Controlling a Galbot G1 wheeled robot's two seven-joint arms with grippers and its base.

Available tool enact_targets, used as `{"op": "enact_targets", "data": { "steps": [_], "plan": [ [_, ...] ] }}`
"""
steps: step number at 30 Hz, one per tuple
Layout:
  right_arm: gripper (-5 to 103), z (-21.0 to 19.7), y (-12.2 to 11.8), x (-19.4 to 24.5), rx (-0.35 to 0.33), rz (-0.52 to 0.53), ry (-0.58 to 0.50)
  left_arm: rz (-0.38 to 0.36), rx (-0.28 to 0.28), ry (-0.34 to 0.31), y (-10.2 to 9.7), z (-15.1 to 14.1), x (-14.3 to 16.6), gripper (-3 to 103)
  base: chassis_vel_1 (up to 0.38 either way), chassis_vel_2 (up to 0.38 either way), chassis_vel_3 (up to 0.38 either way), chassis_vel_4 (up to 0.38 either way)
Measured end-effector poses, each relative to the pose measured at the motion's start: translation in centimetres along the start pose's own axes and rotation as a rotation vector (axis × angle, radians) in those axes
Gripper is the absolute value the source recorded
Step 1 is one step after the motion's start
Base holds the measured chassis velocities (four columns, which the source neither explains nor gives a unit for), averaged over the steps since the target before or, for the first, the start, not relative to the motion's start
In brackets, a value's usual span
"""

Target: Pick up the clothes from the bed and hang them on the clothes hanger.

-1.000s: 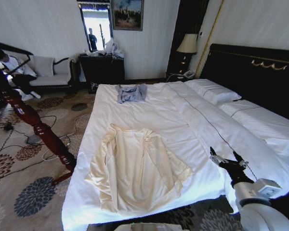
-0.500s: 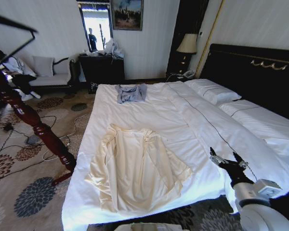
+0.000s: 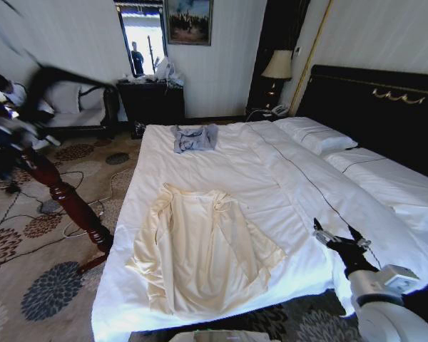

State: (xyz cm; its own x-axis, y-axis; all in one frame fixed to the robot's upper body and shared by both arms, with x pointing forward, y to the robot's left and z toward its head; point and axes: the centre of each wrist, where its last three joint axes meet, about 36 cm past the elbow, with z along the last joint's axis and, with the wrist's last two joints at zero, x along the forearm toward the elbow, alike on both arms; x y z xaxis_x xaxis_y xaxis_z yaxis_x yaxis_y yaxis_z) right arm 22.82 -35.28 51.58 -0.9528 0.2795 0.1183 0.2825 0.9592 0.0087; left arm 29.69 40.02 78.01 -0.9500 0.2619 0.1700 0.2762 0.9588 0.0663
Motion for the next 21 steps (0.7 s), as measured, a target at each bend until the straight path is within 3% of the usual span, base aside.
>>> {"op": "enact_targets", "data": {
  "steps": [1,5,8,12,14,16,19,21],
  "plan": [
    [100,0.0,0.0,0.0,0.000,0.000,0.000,0.000,0.000,0.000,0.0,0.0,0.0,18,0.000,0.000,0.000,0.000],
    [100,-0.1,-0.6,-0.4,0.007,0.015,0.005,0.146,0.069,0.108,-0.9,2.1,-2.0,18,0.000,0.000,0.000,0.000],
    [100,0.0,-0.8,-0.7,0.011,0.012,0.010,0.188,0.097,0.142,-1.0,2.8,-2.6,18,0.000,0.000,0.000,0.000],
    [100,0.1,-1.1,-1.9,0.029,-0.015,0.019,0.252,0.171,0.235,-0.2,5.6,-4.6,18,0.000,0.000,0.000,0.000],
    [100,0.0,-1.2,-2.3,0.035,-0.020,0.019,0.256,0.178,0.255,0.1,6.3,-5.1,18,0.000,0.000,0.000,0.000],
    [100,-0.4,-1.5,-3.4,0.056,-0.042,0.015,0.263,0.185,0.318,1.6,8.7,-6.6,18,0.000,0.000,0.000,0.000],
    [100,-0.6,-1.9,-4.2,0.073,-0.054,0.018,0.259,0.145,0.362,3.3,11.1,-8.1,18,0.000,0.000,0.000,0.000],
    [100,-0.9,-2.4,-5.0,0.091,-0.063,0.018,0.303,0.128,0.417,4.9,14.1,-9.9,18,0.000,0.000,0.000,0.000]
  ]
}}
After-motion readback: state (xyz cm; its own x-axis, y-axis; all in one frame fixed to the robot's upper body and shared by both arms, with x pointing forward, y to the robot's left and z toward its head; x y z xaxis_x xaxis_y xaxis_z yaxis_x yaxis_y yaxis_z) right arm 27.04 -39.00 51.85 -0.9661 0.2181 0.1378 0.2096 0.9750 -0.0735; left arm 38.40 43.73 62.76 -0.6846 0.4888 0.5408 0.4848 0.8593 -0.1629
